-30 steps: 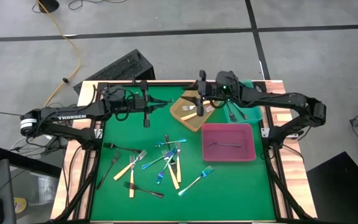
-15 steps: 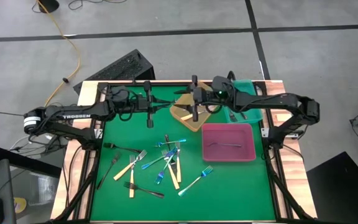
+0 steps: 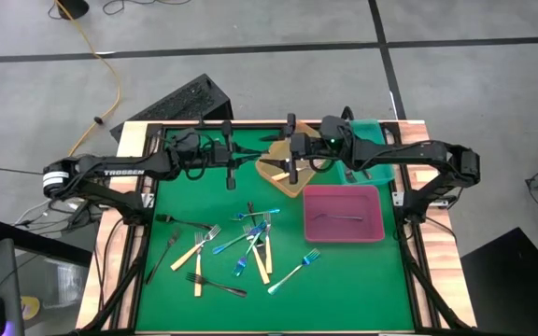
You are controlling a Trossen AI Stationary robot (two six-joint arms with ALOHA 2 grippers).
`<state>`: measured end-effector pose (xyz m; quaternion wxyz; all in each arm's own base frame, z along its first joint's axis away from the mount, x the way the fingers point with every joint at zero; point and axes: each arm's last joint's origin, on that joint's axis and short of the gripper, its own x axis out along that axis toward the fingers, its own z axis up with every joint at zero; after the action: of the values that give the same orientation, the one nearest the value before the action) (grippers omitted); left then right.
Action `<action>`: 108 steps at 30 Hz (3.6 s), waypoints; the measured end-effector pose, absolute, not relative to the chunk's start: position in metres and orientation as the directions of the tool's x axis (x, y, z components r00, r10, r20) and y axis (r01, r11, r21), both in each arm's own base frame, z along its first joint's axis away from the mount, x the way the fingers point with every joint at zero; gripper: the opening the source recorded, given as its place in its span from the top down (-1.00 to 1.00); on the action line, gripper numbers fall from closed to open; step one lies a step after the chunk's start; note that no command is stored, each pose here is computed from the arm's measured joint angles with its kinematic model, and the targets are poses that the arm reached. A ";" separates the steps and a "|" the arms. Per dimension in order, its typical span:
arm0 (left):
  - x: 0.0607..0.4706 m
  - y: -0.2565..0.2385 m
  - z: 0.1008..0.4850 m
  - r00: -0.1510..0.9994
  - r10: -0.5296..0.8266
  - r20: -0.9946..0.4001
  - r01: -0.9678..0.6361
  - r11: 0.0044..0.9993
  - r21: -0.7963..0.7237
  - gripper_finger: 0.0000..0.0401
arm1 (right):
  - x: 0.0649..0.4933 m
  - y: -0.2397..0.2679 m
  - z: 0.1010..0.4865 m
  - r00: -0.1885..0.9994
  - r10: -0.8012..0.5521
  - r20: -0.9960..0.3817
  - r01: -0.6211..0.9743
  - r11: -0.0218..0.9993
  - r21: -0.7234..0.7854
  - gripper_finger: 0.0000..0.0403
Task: Sort silverware by color (type)
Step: Put the blue fork into the pink bin
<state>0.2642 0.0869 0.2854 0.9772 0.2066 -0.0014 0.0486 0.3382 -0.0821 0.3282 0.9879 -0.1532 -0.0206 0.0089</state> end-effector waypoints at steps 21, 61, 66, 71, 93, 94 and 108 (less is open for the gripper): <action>0.267 0.085 0.285 0.999 0.014 0.043 -0.029 0.926 0.377 1.00 | 0.339 -0.080 0.325 0.999 0.032 0.009 -0.028 0.947 -0.320 -0.02; 0.274 0.092 0.280 0.978 0.193 -0.084 -0.162 0.944 0.287 0.63 | 0.338 -0.083 0.320 0.999 0.009 -0.040 -0.019 0.969 -0.248 0.80; 0.276 0.094 0.288 0.953 0.239 -0.186 -0.181 0.942 0.283 0.42 | 0.336 -0.089 0.315 0.996 -0.020 -0.087 0.005 0.986 -0.164 0.80; 0.275 0.096 0.291 0.917 0.271 -0.292 -0.181 0.936 0.301 0.33 | 0.326 -0.092 0.312 0.975 -0.083 -0.207 0.063 0.993 -0.102 0.80; 0.268 0.098 0.301 0.773 0.400 -0.492 -0.213 0.895 0.393 0.34 | 0.259 -0.059 0.334 0.521 0.023 -0.853 0.217 0.963 0.159 0.80; 0.268 0.098 0.301 0.773 0.400 -0.493 -0.213 0.895 0.393 0.34 | 0.257 -0.056 0.329 0.487 0.036 -0.873 0.229 0.959 0.167 0.80; 0.268 0.098 0.300 0.772 0.388 -0.504 -0.218 0.906 0.364 0.34 | 0.242 -0.029 0.270 0.246 0.155 -0.957 0.265 0.939 0.221 0.80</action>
<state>0.2677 0.0979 0.3000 0.9301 0.1437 0.2961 0.1630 0.2419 -0.0288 0.2703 0.7706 0.1714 0.6128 -0.0356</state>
